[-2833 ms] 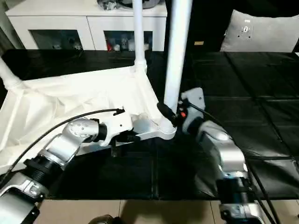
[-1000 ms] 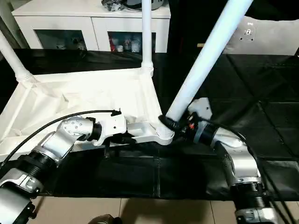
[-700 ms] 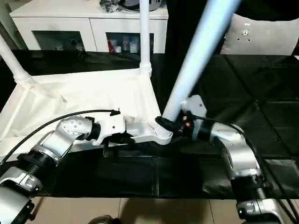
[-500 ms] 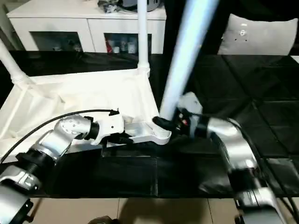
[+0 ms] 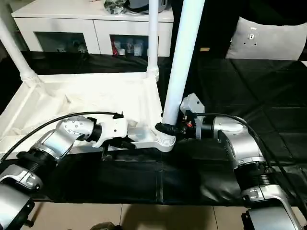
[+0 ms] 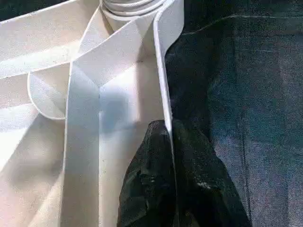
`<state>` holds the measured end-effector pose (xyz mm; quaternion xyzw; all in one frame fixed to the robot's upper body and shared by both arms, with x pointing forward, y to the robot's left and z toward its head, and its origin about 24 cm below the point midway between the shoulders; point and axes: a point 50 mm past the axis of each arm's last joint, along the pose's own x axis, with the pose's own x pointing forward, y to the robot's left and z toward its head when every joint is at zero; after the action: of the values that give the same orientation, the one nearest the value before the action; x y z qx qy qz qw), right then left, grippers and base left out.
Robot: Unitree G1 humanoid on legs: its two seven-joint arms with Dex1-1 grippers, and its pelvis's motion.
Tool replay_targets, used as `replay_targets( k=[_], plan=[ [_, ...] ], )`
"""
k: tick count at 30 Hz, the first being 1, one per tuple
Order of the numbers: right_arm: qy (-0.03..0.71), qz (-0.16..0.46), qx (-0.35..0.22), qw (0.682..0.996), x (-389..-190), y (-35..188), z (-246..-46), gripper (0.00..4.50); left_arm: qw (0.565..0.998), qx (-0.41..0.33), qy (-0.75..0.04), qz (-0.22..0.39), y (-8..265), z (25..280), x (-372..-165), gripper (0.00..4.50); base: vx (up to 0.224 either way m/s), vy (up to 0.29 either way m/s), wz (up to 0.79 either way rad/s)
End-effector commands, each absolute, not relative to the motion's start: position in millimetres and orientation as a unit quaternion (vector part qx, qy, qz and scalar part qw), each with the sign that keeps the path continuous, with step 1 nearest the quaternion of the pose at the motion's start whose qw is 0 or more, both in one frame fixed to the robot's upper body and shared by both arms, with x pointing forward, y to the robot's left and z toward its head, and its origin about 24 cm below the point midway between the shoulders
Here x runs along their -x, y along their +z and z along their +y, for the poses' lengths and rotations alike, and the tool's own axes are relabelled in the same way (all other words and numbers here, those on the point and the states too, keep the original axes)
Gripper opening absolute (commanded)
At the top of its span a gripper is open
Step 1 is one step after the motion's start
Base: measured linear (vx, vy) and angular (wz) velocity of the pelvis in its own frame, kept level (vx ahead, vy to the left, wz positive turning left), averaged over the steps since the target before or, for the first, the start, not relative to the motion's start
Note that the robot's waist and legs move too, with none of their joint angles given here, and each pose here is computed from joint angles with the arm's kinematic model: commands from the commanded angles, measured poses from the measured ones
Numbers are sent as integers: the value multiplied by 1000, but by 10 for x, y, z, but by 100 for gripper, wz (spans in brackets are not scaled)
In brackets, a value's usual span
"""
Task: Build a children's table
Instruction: Insert table leg to table base
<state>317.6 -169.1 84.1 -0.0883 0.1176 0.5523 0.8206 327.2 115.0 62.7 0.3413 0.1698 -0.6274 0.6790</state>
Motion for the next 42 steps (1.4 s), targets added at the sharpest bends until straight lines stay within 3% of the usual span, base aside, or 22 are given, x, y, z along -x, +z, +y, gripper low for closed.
replay_targets(
  k=[1,8,16,18,19,25,30,35,39,42],
  plan=[
    [560,231,60,793,-2980,400,-1720,185,664,-376,-630,142,805,1143,-3333,0,0,0,0],
    [547,226,41,805,-2944,424,-1597,185,681,-345,-626,158,760,1180,-3305,0,0,0,0],
    [379,256,17,889,-3023,386,-1429,185,759,-254,-562,209,591,1122,-3213,0,0,0,0],
    [328,256,-1,909,-3085,383,-1403,185,775,-243,-541,217,559,1020,-3187,0,0,0,0],
    [283,258,-20,924,-3137,381,-1355,185,796,-232,-514,221,554,854,-3167,0,0,0,0],
    [229,269,-29,935,-3240,354,-1236,185,809,-235,-496,211,622,528,-3122,0,0,0,0],
    [227,262,-20,938,-3276,381,-1191,185,804,-272,-483,215,617,640,-3142,0,0,0,0],
    [258,202,-19,945,-3279,483,-1150,185,810,-289,-472,197,650,785,-3183,0,0,0,0],
    [278,179,-12,944,-3190,445,-1272,185,805,-297,-476,192,661,924,-3204,0,0,0,0],
    [288,157,-40,944,-3139,438,-1374,185,794,-289,-512,154,717,920,-3181,0,0,0,0]
  ],
)
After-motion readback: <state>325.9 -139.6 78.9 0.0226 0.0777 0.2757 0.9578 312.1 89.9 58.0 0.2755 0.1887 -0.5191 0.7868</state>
